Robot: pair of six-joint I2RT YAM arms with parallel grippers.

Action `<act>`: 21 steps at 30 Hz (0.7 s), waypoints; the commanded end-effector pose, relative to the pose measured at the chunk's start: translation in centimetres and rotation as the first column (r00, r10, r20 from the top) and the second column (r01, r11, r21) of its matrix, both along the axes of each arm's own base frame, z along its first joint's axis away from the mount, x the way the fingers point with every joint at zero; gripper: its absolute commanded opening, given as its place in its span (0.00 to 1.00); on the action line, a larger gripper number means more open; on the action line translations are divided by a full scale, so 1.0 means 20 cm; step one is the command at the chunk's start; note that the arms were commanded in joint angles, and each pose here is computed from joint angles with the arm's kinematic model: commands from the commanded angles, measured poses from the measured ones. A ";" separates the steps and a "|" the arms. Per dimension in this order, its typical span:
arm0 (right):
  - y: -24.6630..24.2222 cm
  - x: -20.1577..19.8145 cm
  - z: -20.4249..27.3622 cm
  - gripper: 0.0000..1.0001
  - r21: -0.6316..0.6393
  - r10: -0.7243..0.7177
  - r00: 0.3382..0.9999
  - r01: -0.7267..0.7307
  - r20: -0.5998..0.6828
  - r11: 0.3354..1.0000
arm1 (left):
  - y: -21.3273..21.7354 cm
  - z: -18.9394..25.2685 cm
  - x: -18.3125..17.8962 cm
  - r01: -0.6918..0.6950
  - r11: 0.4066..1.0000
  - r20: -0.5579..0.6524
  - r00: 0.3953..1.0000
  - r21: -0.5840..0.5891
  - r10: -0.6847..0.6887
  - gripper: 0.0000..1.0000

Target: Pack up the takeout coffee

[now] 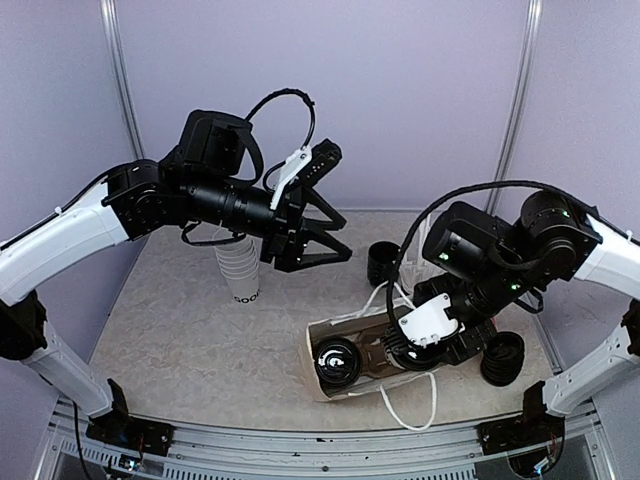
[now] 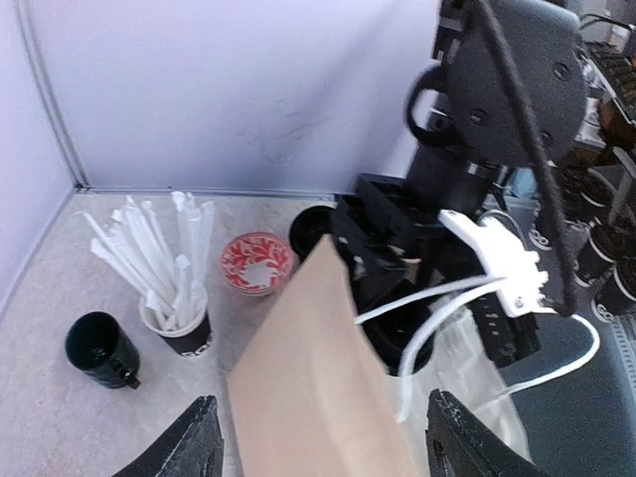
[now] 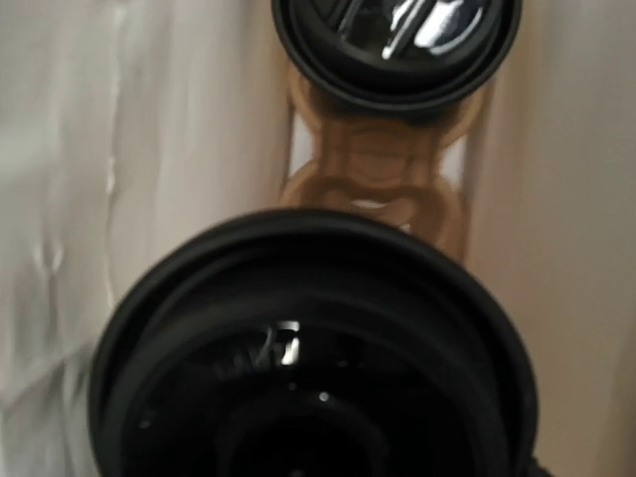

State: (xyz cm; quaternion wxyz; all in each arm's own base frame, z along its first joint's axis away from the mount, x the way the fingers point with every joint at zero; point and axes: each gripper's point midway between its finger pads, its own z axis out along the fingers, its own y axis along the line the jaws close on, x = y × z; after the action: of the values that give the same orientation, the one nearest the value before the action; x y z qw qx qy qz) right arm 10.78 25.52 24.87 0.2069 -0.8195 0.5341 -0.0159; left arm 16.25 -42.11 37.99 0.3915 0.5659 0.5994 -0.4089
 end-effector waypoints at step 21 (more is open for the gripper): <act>0.00 -0.03 -0.06 0.27 0.057 0.090 0.984 -0.100 0.156 0.993 | -0.07 -0.83 0.69 -0.296 0.928 -0.161 0.928 0.226 0.335 0.65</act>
State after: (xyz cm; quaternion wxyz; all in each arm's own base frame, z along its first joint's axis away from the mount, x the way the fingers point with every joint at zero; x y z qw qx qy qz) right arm 10.19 24.69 23.29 0.2383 -0.8306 0.5014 -0.0431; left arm 30.85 -42.39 22.08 0.3423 0.4433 0.7645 -0.3191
